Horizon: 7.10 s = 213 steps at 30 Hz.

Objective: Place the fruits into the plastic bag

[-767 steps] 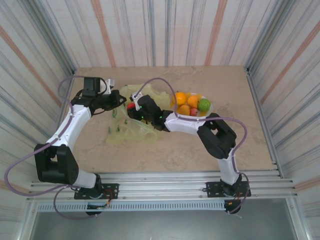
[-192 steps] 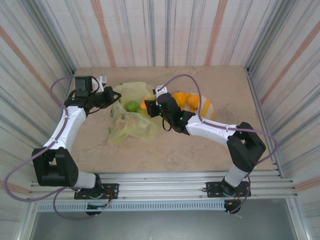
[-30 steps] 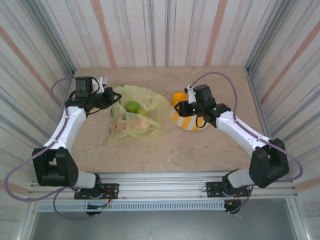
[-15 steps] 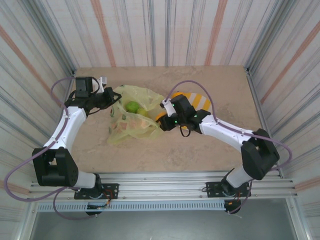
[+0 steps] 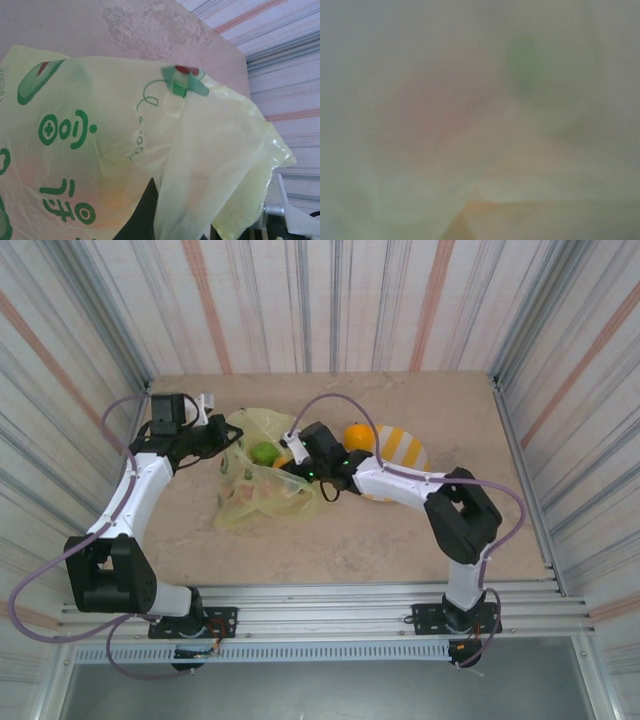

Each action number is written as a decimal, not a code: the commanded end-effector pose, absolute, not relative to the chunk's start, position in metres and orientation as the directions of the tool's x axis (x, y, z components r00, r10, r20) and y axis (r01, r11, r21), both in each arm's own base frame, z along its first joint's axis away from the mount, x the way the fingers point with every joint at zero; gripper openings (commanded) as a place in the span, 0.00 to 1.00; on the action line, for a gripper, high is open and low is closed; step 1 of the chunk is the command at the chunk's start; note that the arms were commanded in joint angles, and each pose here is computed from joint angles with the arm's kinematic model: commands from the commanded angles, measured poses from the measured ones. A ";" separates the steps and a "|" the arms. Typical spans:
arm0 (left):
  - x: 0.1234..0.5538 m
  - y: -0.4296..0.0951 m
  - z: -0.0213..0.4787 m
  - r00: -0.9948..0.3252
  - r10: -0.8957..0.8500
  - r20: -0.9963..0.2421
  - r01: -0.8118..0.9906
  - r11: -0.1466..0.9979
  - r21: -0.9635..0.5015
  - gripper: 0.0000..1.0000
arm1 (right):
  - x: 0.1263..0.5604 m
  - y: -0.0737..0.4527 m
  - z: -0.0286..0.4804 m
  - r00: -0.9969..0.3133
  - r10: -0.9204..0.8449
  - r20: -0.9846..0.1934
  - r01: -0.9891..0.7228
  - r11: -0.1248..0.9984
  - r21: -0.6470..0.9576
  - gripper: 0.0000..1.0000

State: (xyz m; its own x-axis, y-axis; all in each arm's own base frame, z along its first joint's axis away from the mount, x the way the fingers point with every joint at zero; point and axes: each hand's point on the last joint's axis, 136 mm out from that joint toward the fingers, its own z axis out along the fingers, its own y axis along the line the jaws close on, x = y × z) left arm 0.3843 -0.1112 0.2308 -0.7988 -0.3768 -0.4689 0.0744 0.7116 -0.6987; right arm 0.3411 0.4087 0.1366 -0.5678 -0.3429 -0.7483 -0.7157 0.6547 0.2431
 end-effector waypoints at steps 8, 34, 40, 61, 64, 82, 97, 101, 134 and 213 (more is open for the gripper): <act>0.380 -0.115 0.237 -0.797 -0.374 -0.474 0.094 0.698 -0.710 0.00 | 0.367 0.463 0.149 -0.601 -0.170 -0.781 -0.645 0.681 0.347 0.66; 0.380 -0.115 0.238 -0.796 -0.374 -0.477 0.096 0.699 -0.708 0.00 | 0.348 0.442 0.160 -0.647 -0.139 -0.749 -0.624 0.662 0.416 0.86; 0.381 -0.114 0.237 -0.795 -0.376 -0.477 0.094 0.700 -0.708 0.00 | 0.338 0.418 0.160 -0.640 -0.149 -0.754 -0.619 0.681 0.391 0.86; 0.382 -0.113 0.233 -0.798 -0.378 -0.469 0.082 0.703 -0.706 0.00 | 0.310 0.327 0.201 -0.560 -0.141 -0.816 -0.638 0.702 0.317 0.86; 0.382 -0.112 0.233 -0.797 -0.379 -0.471 0.082 0.704 -0.705 0.00 | 0.312 0.308 0.217 -0.538 -0.097 -0.838 -0.624 0.714 0.318 0.88; 0.382 -0.112 0.232 -0.798 -0.378 -0.468 0.081 0.704 -0.706 0.00 | 0.405 0.173 0.181 -0.662 0.153 -0.734 -0.116 0.946 0.302 0.96; 0.382 -0.113 0.235 -0.797 -0.377 -0.472 0.087 0.701 -0.707 0.00 | 0.466 0.190 0.107 -0.805 0.059 -0.590 -0.064 0.981 0.184 0.99; 0.381 -0.114 0.235 -0.798 -0.376 -0.471 0.089 0.700 -0.709 0.00 | 0.476 0.196 0.096 -0.828 0.034 -0.560 -0.075 0.982 0.171 0.99; 0.381 -0.113 0.236 -0.797 -0.376 -0.473 0.090 0.700 -0.708 0.00 | 0.504 0.205 0.063 -0.871 -0.025 -0.491 -0.105 0.985 0.136 0.84; 0.380 -0.115 0.240 -0.793 -0.378 -0.478 0.098 0.695 -0.712 0.00 | 0.388 0.486 0.146 -0.657 -0.010 -0.753 -0.553 0.686 0.473 0.75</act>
